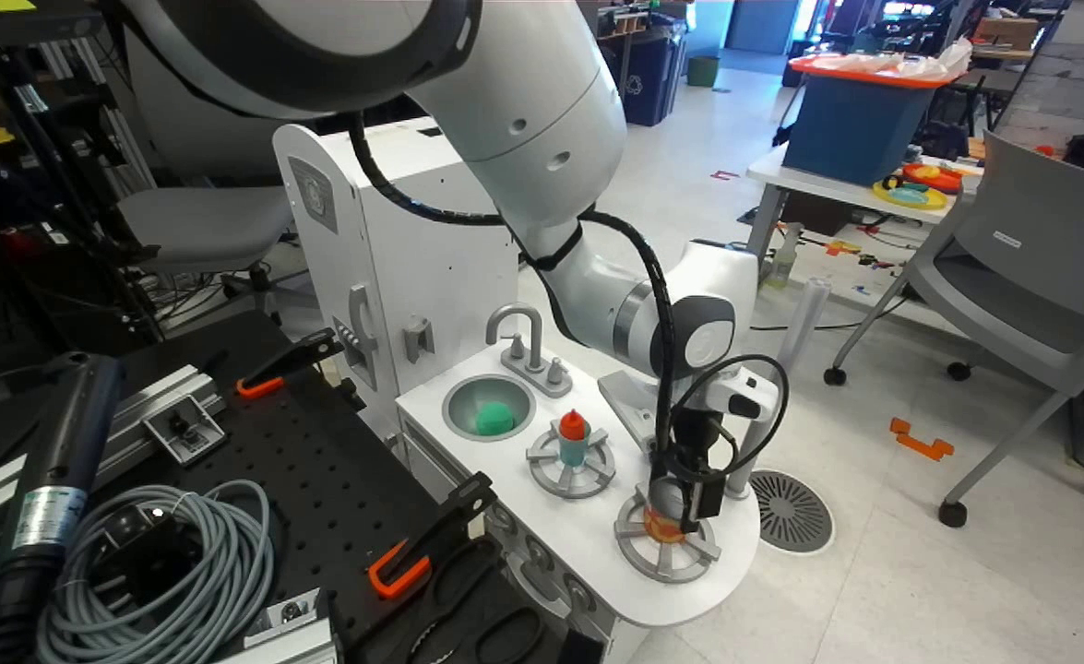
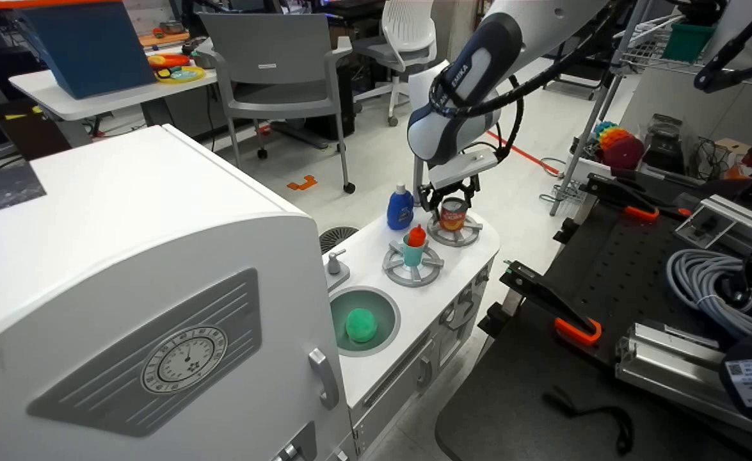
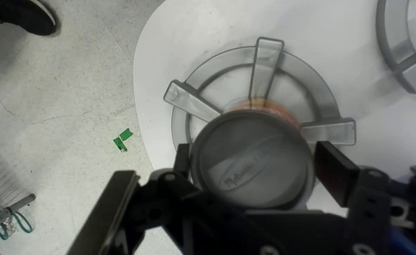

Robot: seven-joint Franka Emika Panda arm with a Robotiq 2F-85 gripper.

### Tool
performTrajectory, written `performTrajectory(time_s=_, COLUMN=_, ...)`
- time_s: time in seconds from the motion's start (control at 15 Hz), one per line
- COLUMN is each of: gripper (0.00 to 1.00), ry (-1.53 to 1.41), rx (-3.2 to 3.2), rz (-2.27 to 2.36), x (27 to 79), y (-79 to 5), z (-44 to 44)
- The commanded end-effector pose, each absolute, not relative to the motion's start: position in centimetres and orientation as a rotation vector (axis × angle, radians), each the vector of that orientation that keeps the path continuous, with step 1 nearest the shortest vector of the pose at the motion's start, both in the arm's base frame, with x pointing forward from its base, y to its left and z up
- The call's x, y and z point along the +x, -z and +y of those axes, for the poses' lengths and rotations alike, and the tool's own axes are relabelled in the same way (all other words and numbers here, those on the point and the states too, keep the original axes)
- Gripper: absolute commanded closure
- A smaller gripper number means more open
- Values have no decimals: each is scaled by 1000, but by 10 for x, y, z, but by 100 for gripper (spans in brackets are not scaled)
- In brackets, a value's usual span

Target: Move the can to the left

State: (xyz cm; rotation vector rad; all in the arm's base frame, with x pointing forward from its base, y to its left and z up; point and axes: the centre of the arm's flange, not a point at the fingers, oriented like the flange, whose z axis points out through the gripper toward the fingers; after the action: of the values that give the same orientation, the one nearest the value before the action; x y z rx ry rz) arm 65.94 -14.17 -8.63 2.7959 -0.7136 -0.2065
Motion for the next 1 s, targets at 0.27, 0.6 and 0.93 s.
performTrajectory(time_s=0.27, gripper=54, ry=173, rx=2836, rz=-722, x=651, y=77, z=-126)
performTrajectory(time_s=0.6, gripper=54, ry=279, rx=2914, rz=-678, x=608, y=69, z=-98)
performTrajectory(time_s=0.93, gripper=54, ry=339, rx=2963, rz=-656, x=582, y=96, z=-75)
